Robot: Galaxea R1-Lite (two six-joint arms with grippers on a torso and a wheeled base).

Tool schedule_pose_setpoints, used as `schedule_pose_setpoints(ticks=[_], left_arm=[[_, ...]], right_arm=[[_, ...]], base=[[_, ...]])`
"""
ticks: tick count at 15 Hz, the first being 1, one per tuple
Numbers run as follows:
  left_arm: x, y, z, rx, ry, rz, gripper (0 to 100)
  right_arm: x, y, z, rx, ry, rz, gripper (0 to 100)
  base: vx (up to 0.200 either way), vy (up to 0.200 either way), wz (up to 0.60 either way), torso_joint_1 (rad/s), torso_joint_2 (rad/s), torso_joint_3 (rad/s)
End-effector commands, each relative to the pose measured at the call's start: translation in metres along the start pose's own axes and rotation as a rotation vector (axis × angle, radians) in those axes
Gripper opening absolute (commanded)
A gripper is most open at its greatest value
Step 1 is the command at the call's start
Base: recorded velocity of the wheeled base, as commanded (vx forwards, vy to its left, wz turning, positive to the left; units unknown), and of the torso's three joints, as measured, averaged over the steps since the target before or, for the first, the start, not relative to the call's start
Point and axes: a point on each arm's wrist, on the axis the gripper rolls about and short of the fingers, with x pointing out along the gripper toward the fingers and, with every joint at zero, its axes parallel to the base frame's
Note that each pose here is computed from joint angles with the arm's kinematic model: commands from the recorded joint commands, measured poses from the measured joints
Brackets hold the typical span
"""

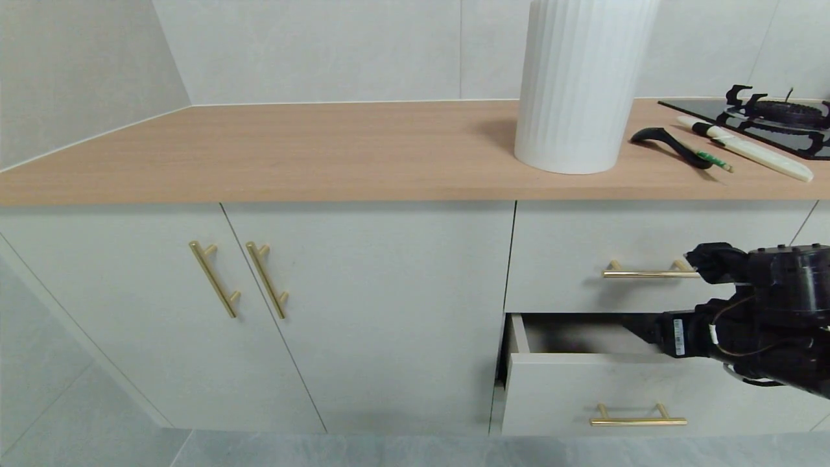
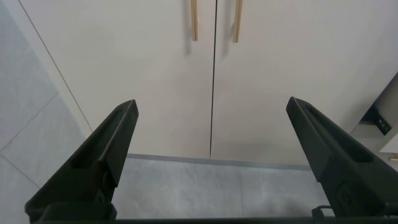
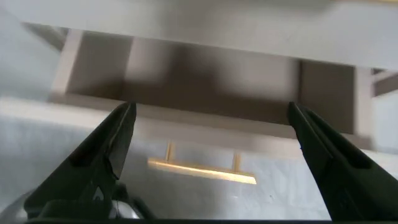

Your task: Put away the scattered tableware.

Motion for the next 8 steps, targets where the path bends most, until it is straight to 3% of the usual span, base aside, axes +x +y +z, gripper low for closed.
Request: schedule_pose_setpoints(ticks=[1,8], left_arm=[[0.0,0.0,0.0,0.0,0.0,0.001,100],[0.0,0.0,0.0,0.0,0.0,0.001,100]], right_arm=[[0.022,0.003,-0.021,-0.004,0.08,-0.014,100],[0.046,0.005,-0.037,-0.01,0.113,-0.045,100]], base=[[0.0,0.0,0.0,0.0,0.0,0.0],[0.0,0.0,0.0,0.0,0.0,0.0]])
